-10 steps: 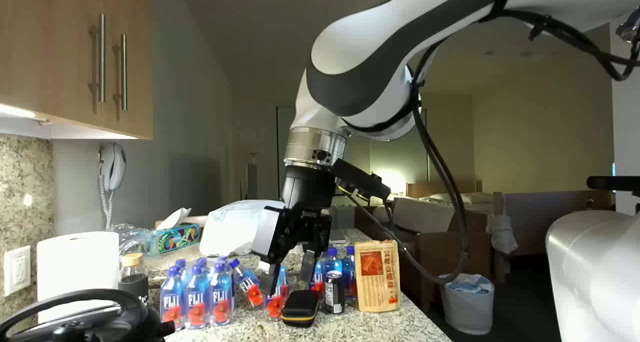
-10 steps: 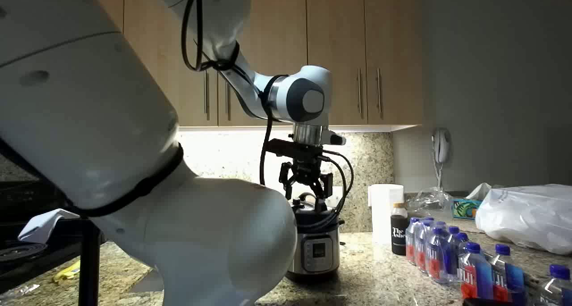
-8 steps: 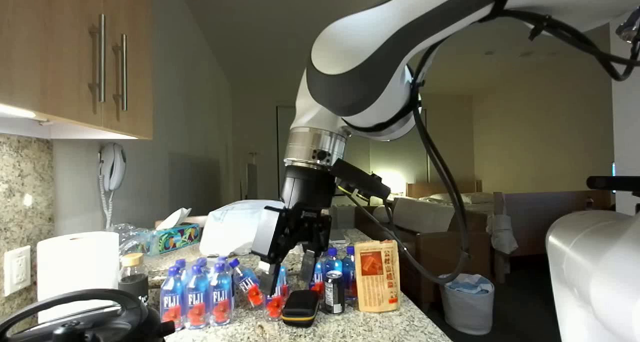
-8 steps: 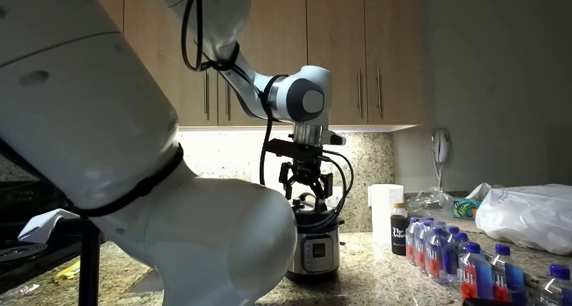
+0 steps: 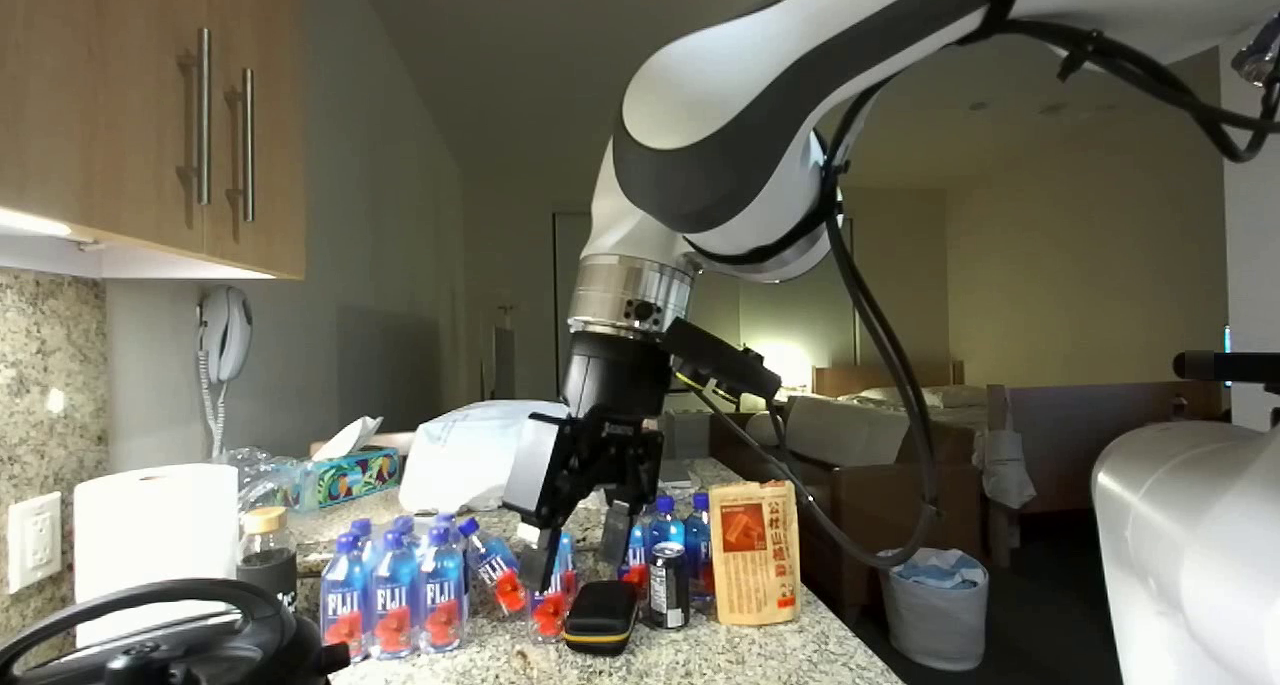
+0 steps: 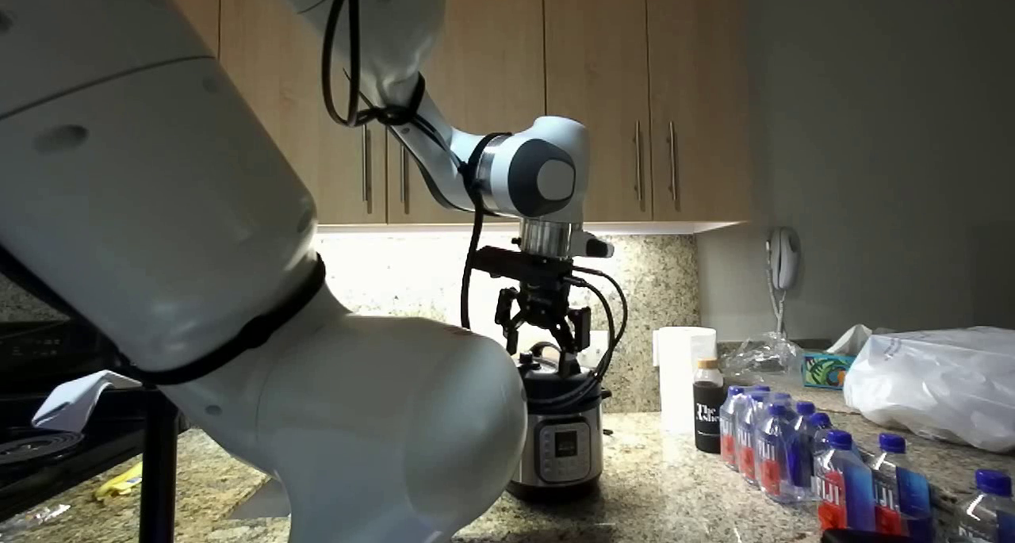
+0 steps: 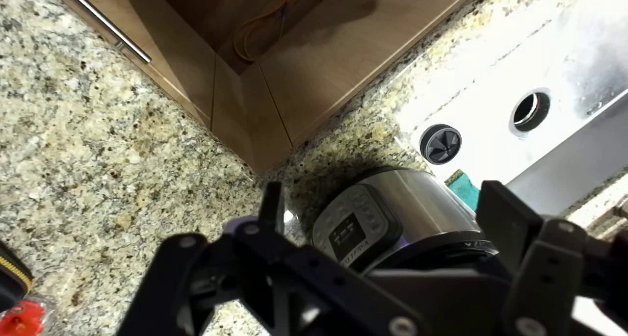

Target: Pick up the lid from the cooker and put it on the counter

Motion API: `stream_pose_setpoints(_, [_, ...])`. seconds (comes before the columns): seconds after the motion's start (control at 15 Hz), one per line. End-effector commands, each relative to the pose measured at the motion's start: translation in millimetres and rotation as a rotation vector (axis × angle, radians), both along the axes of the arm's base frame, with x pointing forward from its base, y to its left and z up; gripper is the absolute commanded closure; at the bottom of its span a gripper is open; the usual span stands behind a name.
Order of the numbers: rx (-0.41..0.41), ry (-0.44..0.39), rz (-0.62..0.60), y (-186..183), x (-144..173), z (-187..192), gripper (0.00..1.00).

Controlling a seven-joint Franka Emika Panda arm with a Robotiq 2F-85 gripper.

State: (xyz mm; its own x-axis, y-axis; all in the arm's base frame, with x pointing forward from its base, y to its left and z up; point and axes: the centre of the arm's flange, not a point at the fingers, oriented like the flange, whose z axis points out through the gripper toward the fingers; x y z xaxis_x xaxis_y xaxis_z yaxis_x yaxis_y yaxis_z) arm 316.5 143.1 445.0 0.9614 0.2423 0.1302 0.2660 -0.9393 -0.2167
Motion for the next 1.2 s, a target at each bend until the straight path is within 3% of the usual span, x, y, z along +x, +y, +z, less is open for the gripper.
stream_pose_setpoints(0.0, [0.0,0.0,0.0,0,0,0,0.0])
stream_pose_setpoints(0.6, [0.0,0.0,0.0,0,0,0,0.0])
stream_pose_setpoints(0.87, [-0.07,-0.057,0.05,-4,2,-3,0.0])
stream_pose_setpoints(0.93, [-0.088,-0.077,0.058,-51,38,40,0.0])
stream_pose_setpoints(1.13, [-0.184,-0.177,0.103,-89,72,79,0.0])
